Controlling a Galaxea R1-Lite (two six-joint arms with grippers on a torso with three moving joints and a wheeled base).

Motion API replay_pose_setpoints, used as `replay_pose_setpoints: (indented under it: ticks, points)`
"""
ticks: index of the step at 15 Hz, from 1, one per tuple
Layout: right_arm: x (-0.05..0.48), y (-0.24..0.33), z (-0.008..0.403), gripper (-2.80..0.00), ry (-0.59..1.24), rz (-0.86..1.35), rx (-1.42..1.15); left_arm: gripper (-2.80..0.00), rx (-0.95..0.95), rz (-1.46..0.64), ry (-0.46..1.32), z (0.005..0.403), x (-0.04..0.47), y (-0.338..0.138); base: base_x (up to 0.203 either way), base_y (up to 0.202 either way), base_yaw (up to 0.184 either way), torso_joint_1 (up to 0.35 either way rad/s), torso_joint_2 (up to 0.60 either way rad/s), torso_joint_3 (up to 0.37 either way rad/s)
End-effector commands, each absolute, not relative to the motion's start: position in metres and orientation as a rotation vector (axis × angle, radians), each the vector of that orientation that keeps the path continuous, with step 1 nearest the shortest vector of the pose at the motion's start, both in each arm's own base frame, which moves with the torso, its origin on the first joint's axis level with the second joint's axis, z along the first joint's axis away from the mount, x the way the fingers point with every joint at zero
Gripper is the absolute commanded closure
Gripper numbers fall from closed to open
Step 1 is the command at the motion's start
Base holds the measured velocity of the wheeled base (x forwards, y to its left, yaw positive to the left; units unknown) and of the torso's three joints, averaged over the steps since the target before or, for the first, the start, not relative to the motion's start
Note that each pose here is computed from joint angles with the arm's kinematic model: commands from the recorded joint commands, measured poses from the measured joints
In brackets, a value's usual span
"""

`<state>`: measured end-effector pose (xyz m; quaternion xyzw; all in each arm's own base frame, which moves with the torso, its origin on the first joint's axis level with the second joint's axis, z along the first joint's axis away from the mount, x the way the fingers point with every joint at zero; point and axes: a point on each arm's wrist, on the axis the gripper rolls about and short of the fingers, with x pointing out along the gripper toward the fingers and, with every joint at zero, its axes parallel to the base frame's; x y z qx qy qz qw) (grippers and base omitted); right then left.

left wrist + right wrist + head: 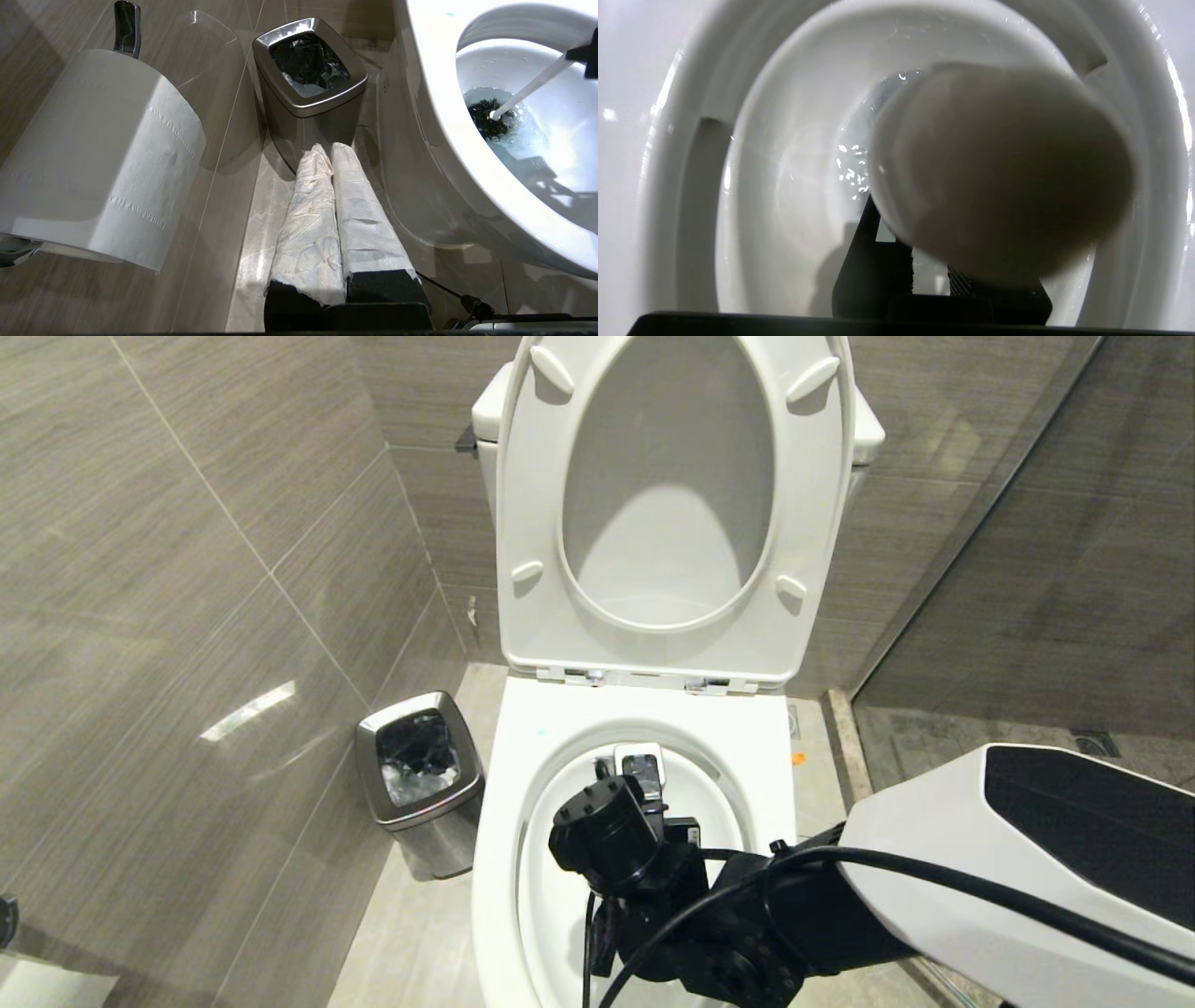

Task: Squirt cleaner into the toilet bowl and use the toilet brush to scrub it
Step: Scrub the toilet bowl

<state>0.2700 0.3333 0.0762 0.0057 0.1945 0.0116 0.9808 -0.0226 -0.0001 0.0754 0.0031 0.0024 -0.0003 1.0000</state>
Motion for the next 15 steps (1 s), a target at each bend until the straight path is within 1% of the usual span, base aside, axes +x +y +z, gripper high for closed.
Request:
replay_pose_setpoints:
  ticks: [1,5,9,15]
  points:
    - [0.262,0.329,0.119,0.0,0.321,0.05,0.073,0.0,0.006,0.002,0.005,0.075,-0.023,0.0,0.0,0.0,0.0,0.0,0.0,0.0]
    - [0.23,0.302,0.182,0.0,0.242,0.098,0.144,0.0,0.006,0.001,0.005,0.075,-0.023,0.0,0.0,0.0,0.0,0.0,0.0,0.0]
    - [0.181,0.249,0.235,0.0,0.176,0.153,0.153,0.0,0.006,0.001,0.005,0.075,-0.023,0.0,0.0,0.0,0.0,0.0,0.0,0.0]
    - [0.156,0.213,0.271,0.0,0.149,0.17,0.052,0.0,0.006,0.001,0.005,0.075,-0.023,0.0,0.0,0.0,0.0,0.0,0.0,0.0]
